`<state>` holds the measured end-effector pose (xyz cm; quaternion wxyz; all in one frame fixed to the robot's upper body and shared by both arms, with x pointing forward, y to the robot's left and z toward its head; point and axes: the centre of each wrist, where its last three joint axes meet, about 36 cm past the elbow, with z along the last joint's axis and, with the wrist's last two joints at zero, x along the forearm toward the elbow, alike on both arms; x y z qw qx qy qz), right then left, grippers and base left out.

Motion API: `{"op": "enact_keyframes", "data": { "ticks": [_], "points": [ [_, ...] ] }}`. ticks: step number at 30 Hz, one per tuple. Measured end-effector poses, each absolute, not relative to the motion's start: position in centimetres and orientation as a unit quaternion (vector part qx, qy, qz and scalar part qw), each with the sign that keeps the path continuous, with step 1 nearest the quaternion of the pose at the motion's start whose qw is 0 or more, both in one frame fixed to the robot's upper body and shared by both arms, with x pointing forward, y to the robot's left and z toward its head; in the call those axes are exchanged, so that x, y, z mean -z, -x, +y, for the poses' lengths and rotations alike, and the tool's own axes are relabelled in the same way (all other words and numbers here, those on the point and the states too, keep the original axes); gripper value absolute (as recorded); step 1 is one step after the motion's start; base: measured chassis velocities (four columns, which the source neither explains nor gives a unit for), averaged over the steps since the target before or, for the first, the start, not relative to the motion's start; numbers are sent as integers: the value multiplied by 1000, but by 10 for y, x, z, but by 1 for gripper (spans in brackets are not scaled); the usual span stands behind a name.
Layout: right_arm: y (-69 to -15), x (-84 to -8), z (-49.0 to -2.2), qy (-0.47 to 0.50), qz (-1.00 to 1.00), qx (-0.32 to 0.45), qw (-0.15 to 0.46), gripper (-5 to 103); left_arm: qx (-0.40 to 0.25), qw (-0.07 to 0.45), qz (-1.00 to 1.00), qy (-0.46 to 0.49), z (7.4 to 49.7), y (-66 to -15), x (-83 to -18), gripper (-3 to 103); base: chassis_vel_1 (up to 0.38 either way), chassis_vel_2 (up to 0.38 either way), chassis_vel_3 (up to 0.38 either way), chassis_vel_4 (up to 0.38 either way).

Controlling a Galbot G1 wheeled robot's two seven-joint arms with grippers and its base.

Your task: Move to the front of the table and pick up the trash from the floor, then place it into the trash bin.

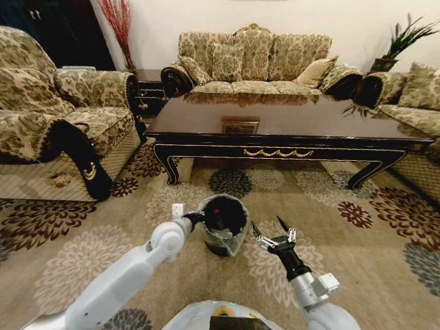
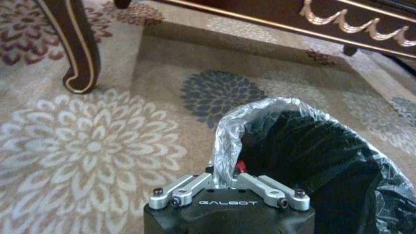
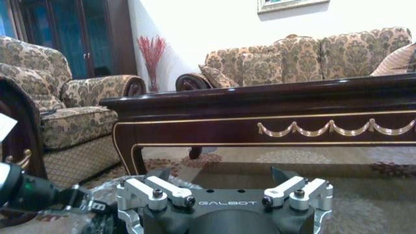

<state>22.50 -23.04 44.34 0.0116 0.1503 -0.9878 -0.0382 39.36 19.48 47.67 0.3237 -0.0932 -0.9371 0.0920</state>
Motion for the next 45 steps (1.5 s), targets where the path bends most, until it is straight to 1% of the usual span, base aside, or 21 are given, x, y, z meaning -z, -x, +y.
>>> {"op": "enact_keyframes", "data": {
  "ticks": [14,15,16,18,20,22,23,26,27,30,31,34,35,37,38,39,40,41,42,43,45],
  "points": [
    [-225,-436,-234,-150,-988,28,15,100,-90,331,-938,59,203,-390,-445,3,0,0,0,0],
    [-226,-436,-234,-150,-988,28,15,100,-90,331,-938,56,204,-391,-444,0,0,0,0,0],
    [-226,-436,-234,-150,-988,28,15,100,-90,331,-938,56,204,-391,-444,0,0,0,0,0],
    [-226,-435,-234,-150,-988,28,16,100,-90,330,-938,52,206,-391,-444,10,0,0,0,0],
    [-226,-434,-234,-150,-988,28,16,100,-91,329,-939,52,207,-390,-445,10,0,0,0,0],
    [-227,-433,-235,-149,-988,27,17,100,-92,324,-940,53,208,-388,-448,20,0,0,0,0],
    [-227,-433,-235,-149,-988,27,17,100,-92,324,-940,53,208,-388,-448,20,0,0,0,0],
    [-228,-434,-235,-145,-989,29,17,100,-93,315,-943,52,209,-380,-451,37,0,0,0,0],
    [-228,-434,-235,-145,-989,29,17,100,-93,315,-943,52,209,-380,-451,37,0,0,0,0],
    [-230,-434,-236,-137,-990,29,15,100,-90,302,-948,52,212,-371,-454,53,0,0,0,0],
    [-230,-434,-236,-137,-990,29,15,100,-90,302,-948,52,212,-371,-454,53,0,0,0,0],
    [-231,-435,-239,-128,-991,21,5,100,-85,273,-957,54,217,-358,-465,70,0,0,0,0],
    [-231,-435,-239,-128,-991,21,5,100,-85,273,-957,54,217,-358,-465,70,0,0,0,0],
    [-232,-435,-240,-119,-993,22,1,100,-80,251,-963,54,222,-348,-471,81,0,0,0,0],
    [-232,-435,-240,-119,-993,22,1,100,-80,251,-963,54,222,-348,-471,81,0,0,0,0],
    [-232,-435,-241,-112,-993,22,-2,100,-78,238,-967,53,225,-340,-473,85,0,0,0,0],
    [-232,-434,-242,-110,-994,23,-3,100,-79,234,-968,52,226,-337,-474,85,0,0,0,0],
    [-233,-433,-244,-101,-995,24,-7,100,-83,228,-969,46,232,-327,-476,96,0,0,0,0],
    [-232,-432,-245,-95,-995,26,-9,100,-83,225,-970,37,240,-319,-472,98,0,0,0,0],
    [-232,-432,-245,-95,-995,26,-9,100,-83,225,-970,37,240,-319,-472,98,0,0,0,0],
    [-232,-431,-246,-91,-995,28,-11,100,-70,205,-976,31,249,-312,-466,100,0,0,0,0]
  ]
}}
